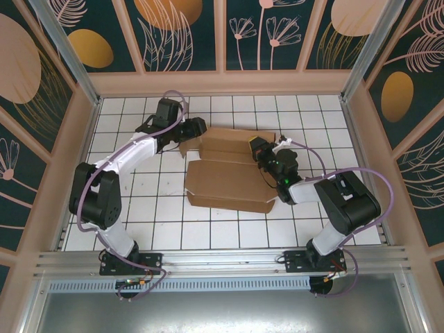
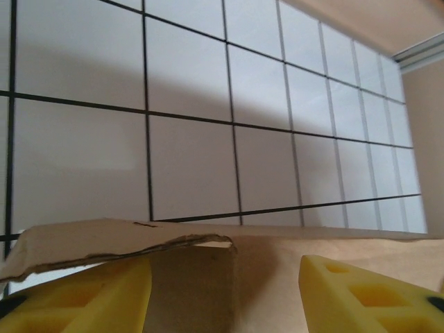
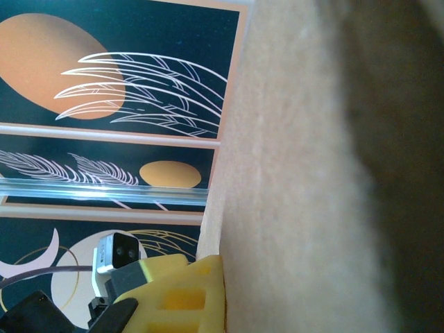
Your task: Fold the paper box
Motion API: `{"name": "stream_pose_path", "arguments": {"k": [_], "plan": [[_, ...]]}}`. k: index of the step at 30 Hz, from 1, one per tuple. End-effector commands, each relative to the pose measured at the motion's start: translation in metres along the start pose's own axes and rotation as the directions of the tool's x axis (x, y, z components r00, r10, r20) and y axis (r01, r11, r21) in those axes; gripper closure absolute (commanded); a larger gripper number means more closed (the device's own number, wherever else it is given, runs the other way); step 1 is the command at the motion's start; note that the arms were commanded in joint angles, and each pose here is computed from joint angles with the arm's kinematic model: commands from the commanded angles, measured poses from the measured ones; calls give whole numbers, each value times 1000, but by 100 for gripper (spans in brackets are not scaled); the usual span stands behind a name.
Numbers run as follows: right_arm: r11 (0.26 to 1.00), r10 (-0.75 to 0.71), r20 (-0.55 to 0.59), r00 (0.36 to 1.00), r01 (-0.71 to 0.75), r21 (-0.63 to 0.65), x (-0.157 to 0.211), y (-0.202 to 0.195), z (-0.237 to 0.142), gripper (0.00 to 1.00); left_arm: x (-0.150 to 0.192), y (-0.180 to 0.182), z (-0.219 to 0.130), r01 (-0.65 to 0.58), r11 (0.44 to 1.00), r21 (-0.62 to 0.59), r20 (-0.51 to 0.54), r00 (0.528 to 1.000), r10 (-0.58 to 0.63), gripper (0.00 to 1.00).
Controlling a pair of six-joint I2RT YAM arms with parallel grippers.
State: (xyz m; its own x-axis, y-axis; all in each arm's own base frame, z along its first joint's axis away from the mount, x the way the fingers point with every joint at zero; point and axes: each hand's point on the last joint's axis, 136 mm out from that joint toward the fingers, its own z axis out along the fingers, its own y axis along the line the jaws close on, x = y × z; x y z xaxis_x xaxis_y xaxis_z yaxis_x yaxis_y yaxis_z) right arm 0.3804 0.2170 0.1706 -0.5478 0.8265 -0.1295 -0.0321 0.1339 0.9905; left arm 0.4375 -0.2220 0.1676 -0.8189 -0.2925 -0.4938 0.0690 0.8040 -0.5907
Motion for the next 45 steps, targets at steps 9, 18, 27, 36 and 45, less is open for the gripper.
{"name": "stream_pose_path", "arguments": {"k": [9,18,27,36,45], "plan": [[998,-53,-25,998,54,27,4,-2,4,91,-15,41,2,-64,978,-201,59,995,77,34],[998,-60,-62,996,62,24,9,1,8,91,-22,-16,-3,-28,982,189,94,995,10,34],[997,-70,-72,995,73,31,10,3,14,91,7,-27,-11,34,946,323,21,999,-43,39],[997,-72,-75,995,75,36,12,2,16,92,3,-32,-6,42,935,352,13,999,-50,54],[989,-119,-41,992,122,86,4,1,13,92,4,0,-44,24,988,151,147,988,-46,50]]}}
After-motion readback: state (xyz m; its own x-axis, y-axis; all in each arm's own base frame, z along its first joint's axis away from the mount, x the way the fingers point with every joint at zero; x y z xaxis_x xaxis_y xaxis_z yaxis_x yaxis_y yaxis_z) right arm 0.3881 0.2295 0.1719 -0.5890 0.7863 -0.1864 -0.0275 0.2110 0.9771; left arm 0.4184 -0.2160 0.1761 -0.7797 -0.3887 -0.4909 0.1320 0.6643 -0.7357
